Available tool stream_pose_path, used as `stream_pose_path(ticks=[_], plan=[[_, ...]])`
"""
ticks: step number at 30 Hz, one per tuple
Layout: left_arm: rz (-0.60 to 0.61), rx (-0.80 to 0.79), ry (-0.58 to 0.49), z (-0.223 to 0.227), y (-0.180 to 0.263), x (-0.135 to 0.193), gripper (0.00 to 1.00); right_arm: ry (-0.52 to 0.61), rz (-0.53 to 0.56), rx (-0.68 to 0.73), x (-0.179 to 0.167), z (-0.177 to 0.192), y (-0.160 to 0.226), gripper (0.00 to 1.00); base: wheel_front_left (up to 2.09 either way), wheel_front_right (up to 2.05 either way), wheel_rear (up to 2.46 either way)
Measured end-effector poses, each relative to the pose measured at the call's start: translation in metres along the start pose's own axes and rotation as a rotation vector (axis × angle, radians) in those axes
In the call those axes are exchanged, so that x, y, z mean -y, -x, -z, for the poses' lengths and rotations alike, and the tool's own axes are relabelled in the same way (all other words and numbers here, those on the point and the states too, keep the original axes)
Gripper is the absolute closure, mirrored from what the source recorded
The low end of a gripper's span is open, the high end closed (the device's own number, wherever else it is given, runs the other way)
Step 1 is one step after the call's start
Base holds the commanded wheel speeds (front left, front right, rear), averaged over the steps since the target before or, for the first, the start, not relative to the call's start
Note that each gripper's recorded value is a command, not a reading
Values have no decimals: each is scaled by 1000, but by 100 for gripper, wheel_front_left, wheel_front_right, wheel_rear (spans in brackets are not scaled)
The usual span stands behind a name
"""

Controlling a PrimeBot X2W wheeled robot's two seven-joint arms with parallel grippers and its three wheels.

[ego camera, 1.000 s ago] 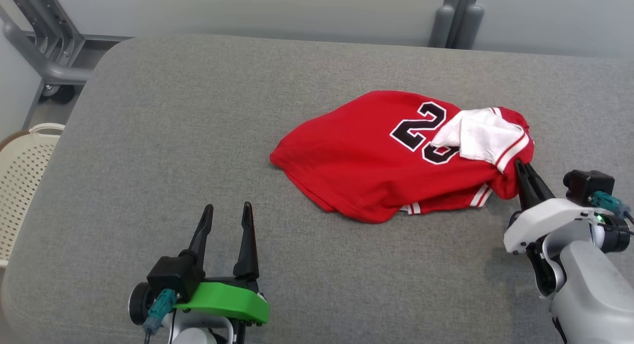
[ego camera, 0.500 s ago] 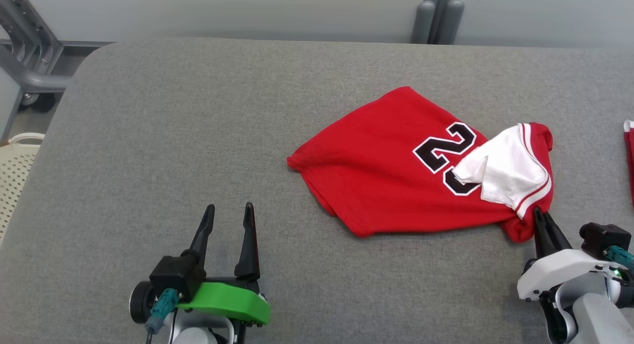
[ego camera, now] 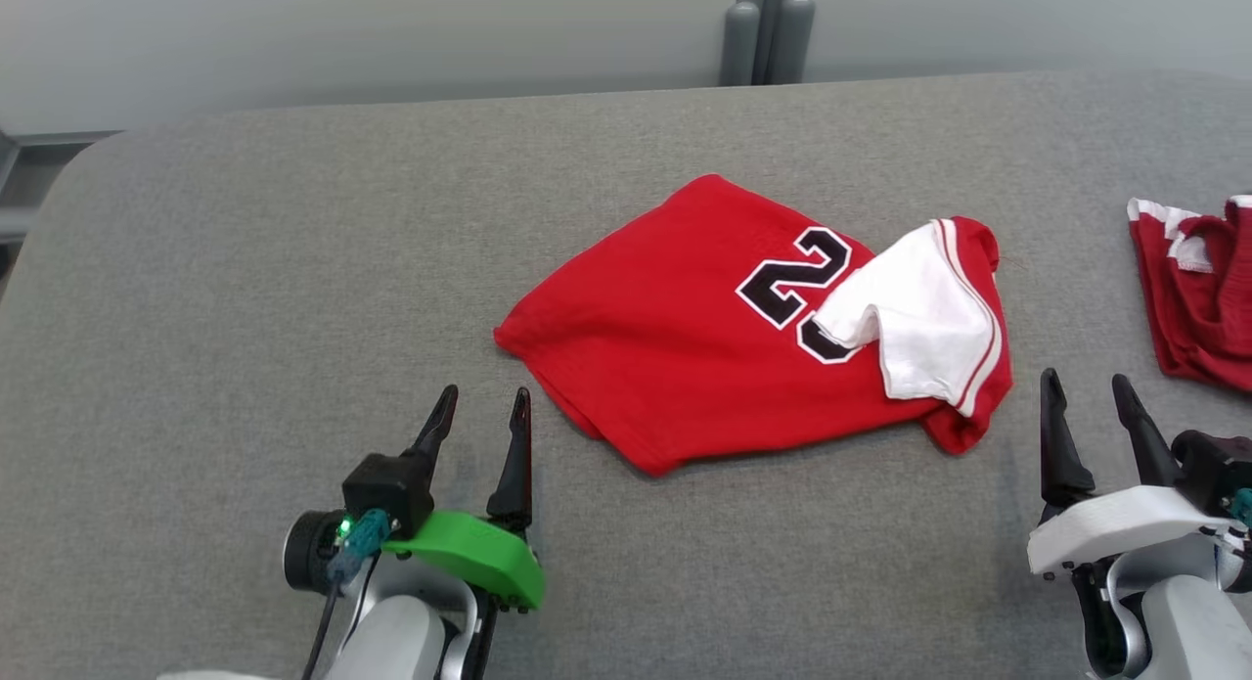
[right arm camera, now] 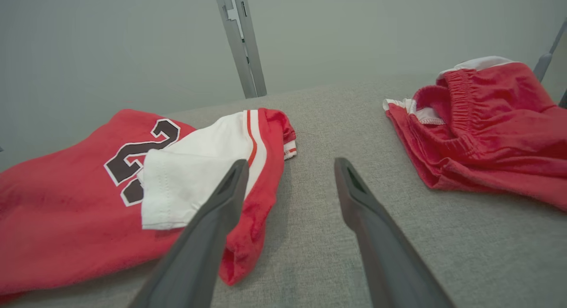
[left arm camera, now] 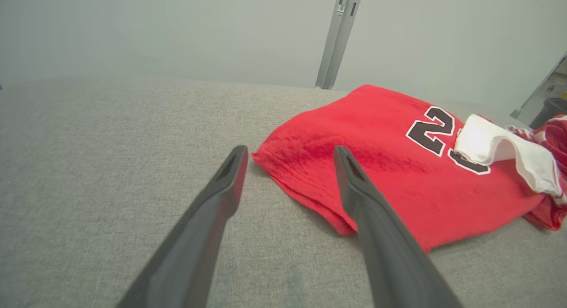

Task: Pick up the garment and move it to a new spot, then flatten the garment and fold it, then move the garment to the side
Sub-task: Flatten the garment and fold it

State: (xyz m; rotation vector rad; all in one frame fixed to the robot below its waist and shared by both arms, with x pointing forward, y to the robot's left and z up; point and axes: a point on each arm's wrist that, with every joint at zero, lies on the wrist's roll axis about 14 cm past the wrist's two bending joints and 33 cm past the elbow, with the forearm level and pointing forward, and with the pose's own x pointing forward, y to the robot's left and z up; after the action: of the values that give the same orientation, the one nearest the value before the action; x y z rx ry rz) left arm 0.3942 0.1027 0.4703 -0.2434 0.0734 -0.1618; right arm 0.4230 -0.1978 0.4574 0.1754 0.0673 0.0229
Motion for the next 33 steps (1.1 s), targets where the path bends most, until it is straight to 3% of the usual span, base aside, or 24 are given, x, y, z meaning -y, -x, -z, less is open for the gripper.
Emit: stream_pose_path(ticks=[7, 12, 21, 29, 30, 31, 32, 33], plan=[[25, -143, -48, 23, -31, 1, 0, 12, 25, 152, 11, -47, 20, 0, 0, 0, 0], [-21, -210, -34, 29, -54, -9, 0, 23, 27, 238, 13, -75, 28, 0, 0, 0, 0], [-62, -372, -24, 63, -81, -17, 0, 34, 0, 287, 2, -90, 33, 0, 0, 0, 0], [-41, -446, -35, 87, -95, -17, 0, 50, 39, 307, 14, -97, 40, 0, 0, 0, 0], [-32, -456, -35, 90, -96, -15, 32, 52, 46, 309, 16, -97, 41, 0, 0, 0, 0], [-25, -464, -36, 92, -96, -13, 55, 54, 52, 309, 18, -98, 42, 0, 0, 0, 0], [-21, -468, -37, 94, -97, -12, 64, 55, 58, 309, 20, -98, 43, 0, 0, 0, 0], [-17, -470, -38, 95, -98, -11, 96, 56, 63, 311, 21, -98, 44, 0, 0, 0, 0]])
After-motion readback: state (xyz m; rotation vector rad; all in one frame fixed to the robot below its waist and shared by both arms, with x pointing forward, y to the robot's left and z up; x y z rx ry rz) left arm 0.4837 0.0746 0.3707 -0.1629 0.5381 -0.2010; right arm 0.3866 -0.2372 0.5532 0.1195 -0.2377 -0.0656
